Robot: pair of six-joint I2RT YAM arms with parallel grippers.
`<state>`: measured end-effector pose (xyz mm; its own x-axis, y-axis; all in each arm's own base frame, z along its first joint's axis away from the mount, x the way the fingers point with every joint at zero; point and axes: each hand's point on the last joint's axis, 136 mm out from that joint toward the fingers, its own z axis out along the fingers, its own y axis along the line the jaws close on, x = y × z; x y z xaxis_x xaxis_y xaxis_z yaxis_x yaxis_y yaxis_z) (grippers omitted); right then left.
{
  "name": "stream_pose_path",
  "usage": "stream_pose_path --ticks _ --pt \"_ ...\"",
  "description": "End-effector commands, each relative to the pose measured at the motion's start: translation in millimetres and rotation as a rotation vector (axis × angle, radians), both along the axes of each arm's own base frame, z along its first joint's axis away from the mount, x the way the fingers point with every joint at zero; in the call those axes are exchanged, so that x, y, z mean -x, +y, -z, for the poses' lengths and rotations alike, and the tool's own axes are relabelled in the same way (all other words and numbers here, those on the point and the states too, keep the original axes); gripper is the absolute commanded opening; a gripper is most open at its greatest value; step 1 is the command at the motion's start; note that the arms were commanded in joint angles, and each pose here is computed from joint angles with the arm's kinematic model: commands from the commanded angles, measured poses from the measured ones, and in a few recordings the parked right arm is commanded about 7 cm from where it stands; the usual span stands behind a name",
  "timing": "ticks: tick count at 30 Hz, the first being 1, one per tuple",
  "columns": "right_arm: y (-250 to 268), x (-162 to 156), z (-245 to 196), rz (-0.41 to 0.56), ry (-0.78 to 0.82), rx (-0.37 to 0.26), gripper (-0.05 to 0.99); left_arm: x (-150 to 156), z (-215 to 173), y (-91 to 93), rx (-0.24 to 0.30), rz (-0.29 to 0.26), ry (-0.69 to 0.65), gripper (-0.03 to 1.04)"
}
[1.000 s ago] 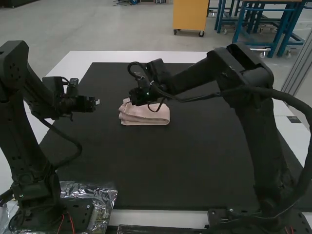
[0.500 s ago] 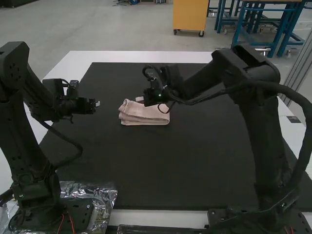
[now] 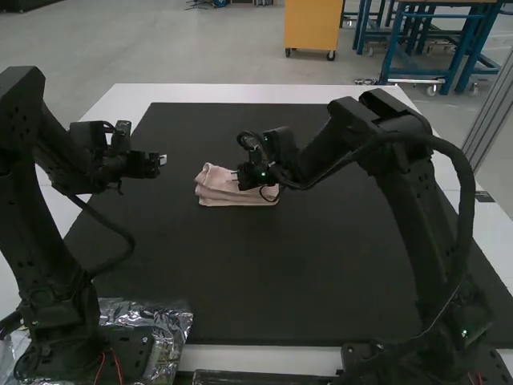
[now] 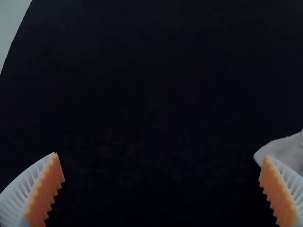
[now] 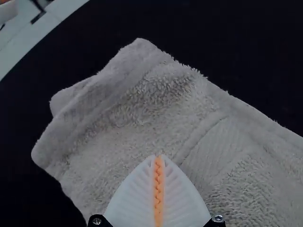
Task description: Fold the towel.
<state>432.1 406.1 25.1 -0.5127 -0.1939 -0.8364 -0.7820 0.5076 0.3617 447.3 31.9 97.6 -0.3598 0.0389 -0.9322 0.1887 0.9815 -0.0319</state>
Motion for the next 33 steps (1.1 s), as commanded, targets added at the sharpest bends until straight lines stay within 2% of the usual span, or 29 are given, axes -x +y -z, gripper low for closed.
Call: stream_pose_path --ticks 1,4,8,13,18,25,26,31,33 --pt "-9 -2 12 0.003 0.015 -0.005 -0.02 -4 -26 -4.1 -0.024 -0.008 -0.066 0.97" --pt "-11 4 25 0.002 0.031 0.005 -0.02 -6 -49 -12.5 -0.033 0.003 -0.118 0.97" --pt "-12 9 33 -0.001 0.036 0.009 -0.02 -7 -93 -21.7 -0.005 -0.003 -0.214 0.97" --pt "-16 9 30 0.011 0.033 -0.011 -0.02 1 -159 -48.1 0.009 0.031 -0.347 0.97" --pt "-16 -4 -53 0.03 -0.067 -0.104 -0.02 25 -228 -75.4 0.047 0.068 -0.483 0.97" --pt "-40 2 -210 0.086 -0.258 -0.251 -0.01 80 -302 -93.9 0.075 0.085 -0.671 0.97" --pt "-47 5 -229 0.098 -0.286 -0.266 0.03 90 -311 -96.0 0.079 0.093 -0.7 0.97" --pt "-102 29 -324 0.252 -0.437 -0.326 0.42 135 -341 -95.4 0.092 0.094 -0.798 0.97" --pt "-134 48 -362 0.324 -0.515 -0.365 0.62 154 -348 -91.1 0.092 0.088 -0.831 0.97"
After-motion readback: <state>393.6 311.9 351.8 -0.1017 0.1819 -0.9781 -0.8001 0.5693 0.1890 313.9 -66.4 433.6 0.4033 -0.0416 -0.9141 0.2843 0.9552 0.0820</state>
